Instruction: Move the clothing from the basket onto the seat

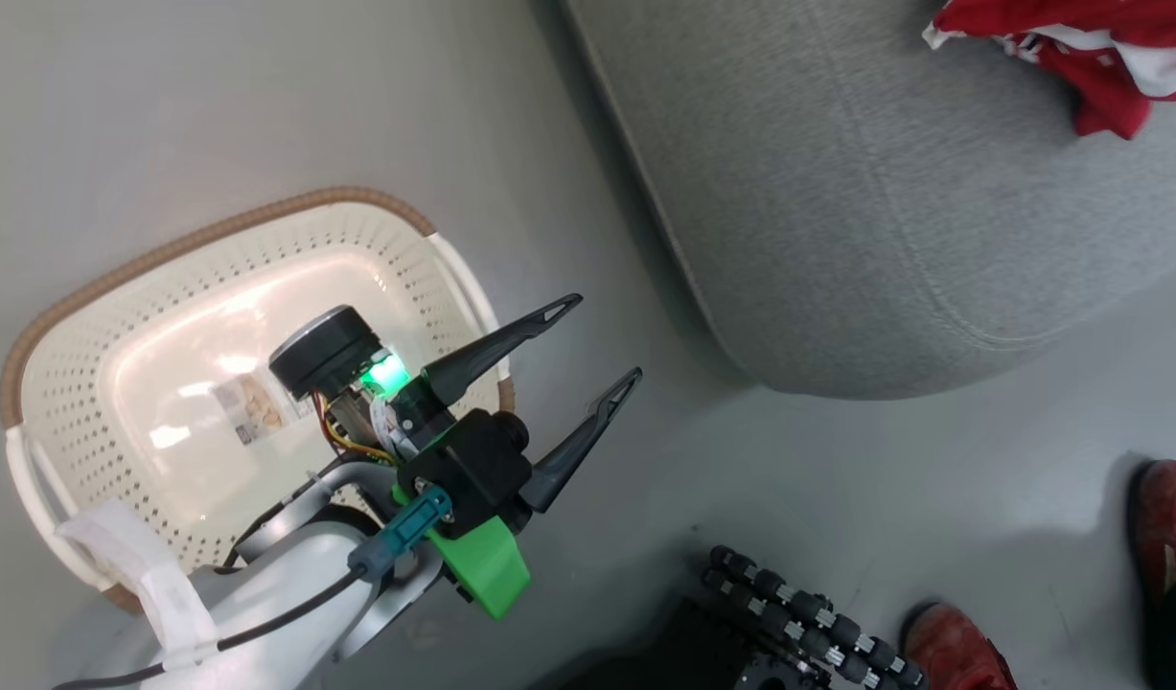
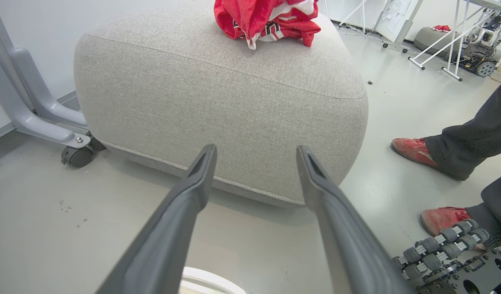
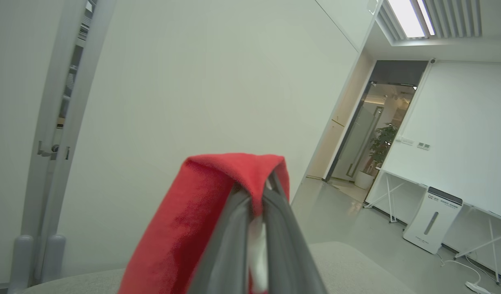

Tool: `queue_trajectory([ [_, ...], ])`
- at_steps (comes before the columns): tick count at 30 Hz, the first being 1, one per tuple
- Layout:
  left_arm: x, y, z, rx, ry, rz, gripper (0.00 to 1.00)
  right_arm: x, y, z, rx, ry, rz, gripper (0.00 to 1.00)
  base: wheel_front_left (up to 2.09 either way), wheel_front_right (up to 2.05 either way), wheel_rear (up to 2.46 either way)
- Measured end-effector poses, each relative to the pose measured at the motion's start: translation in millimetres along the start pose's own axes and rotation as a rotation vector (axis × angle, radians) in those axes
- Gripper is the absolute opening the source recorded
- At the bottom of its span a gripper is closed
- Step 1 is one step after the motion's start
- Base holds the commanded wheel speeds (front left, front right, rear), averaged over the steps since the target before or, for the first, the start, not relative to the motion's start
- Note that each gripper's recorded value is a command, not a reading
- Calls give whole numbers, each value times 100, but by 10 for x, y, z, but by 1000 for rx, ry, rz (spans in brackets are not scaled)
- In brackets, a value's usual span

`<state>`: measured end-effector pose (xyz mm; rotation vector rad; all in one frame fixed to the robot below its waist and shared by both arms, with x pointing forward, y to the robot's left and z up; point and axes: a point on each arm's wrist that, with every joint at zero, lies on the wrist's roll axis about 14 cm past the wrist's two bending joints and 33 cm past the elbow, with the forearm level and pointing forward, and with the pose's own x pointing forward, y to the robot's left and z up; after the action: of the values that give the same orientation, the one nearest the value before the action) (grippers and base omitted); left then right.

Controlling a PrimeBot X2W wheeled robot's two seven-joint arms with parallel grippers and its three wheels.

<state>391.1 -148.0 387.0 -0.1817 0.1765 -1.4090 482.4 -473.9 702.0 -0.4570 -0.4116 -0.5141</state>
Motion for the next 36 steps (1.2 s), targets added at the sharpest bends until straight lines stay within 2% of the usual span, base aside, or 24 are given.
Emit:
queue_trajectory([
  [5, -118, 149, -191, -36, 21, 46, 100, -65, 385, -929, 22, 223, 25, 0, 0, 0, 0],
  [8, -180, 197, -289, -62, 35, 73, 100, -169, 602, -1319, 71, 310, 22, 0, 0, 0, 0],
  [9, -193, 207, -302, -69, 34, 80, 100, -184, 657, -1385, 82, 322, 23, 31, 0, 0, 0],
  [10, -205, 223, -306, -79, 29, 91, 100, -207, 715, -1460, 95, 335, 23, 84, 0, 0, 0],
  [11, -219, 239, -317, -90, 28, 100, 100, -226, 760, -1513, 107, 342, 19, 100, 0, 0, 0],
  [15, -262, 292, -295, -112, 3, 138, 100, -284, 853, -1509, 120, 317, 19, 100, 0, 0, 0],
  [18, -279, 326, -202, -114, -32, 171, 100, -423, 873, -1451, 76, 310, 47, 100, 0, 0, 0],
  [22, -302, 334, -95, -124, -59, 223, 100, -556, 901, -1226, 62, 266, 66, 100, 0, 0, 0],
  [24, -306, 403, 21, -120, -91, 295, 100, -645, 908, -1099, 52, 248, 84, 100, 0, 0, 0],
  [29, -303, 242, 243, -109, -123, 326, 100, -981, 1044, -845, 93, 241, 149, 100, 0, 0, 0],
  [36, -496, 182, 576, -84, -173, 465, 100, -1436, 1325, -557, 173, 249, 270, 100, 0, 0, 0],
])
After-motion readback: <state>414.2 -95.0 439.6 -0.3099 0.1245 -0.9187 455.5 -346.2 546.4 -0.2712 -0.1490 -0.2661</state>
